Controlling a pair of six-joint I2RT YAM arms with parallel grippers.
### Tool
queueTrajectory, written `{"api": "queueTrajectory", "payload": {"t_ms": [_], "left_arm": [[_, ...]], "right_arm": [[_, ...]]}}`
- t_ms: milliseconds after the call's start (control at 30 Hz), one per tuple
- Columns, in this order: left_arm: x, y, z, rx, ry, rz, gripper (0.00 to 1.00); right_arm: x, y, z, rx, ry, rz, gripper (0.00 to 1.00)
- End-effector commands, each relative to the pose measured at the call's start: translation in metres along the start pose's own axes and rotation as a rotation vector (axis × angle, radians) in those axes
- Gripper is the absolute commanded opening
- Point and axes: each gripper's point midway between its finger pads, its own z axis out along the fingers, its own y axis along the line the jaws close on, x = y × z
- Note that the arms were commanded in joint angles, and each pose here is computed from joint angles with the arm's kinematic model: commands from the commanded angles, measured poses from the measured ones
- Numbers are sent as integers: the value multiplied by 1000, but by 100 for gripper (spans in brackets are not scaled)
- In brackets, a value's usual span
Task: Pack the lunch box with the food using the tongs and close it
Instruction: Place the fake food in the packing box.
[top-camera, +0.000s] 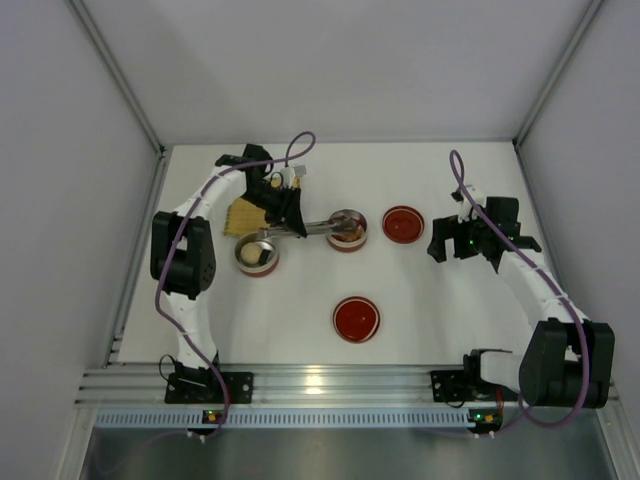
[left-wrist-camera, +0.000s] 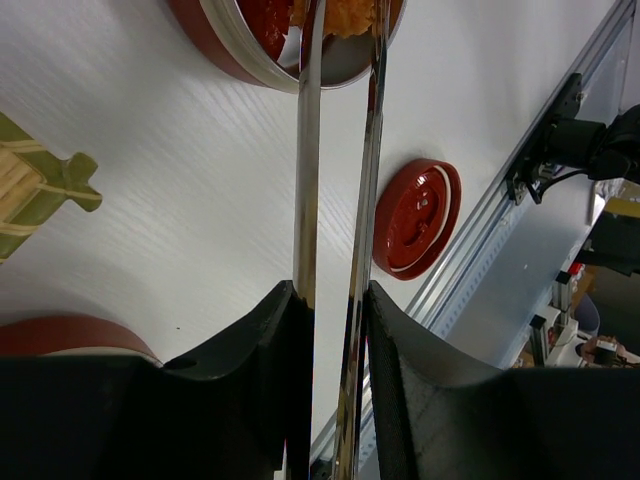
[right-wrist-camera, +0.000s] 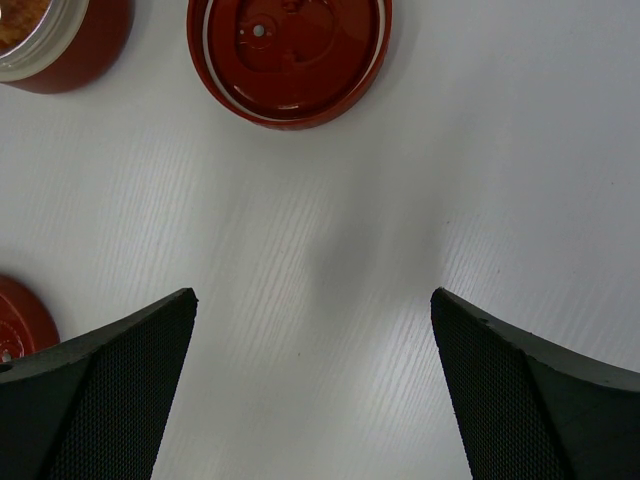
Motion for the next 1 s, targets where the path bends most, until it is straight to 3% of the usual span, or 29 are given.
{"api": "queueTrajectory", "payload": {"t_ms": [0, 267, 467, 567, 733, 967], "left_arm": [[-16, 9, -12, -102, -65, 72, 0], [-26, 8, -24, -218, -99, 154, 1], [-22, 5, -21, -237, -80, 189, 32], [-22, 1, -21, -226, -83, 198, 35], [-27, -21, -31, -185, -119, 234, 49], [-46, -51, -58, -181, -210, 293, 51]], "right_arm": [[-17, 1, -6, -1, -32, -32, 99], [-18, 2, -5, -6, -32, -25, 99], [-18, 2, -6, -4, -33, -27, 99], [-18, 2, -6, -4, -33, -27, 99], [-18, 2, -6, -4, -33, -26, 99], [-19, 2, -7, -5, -36, -24, 99]]}}
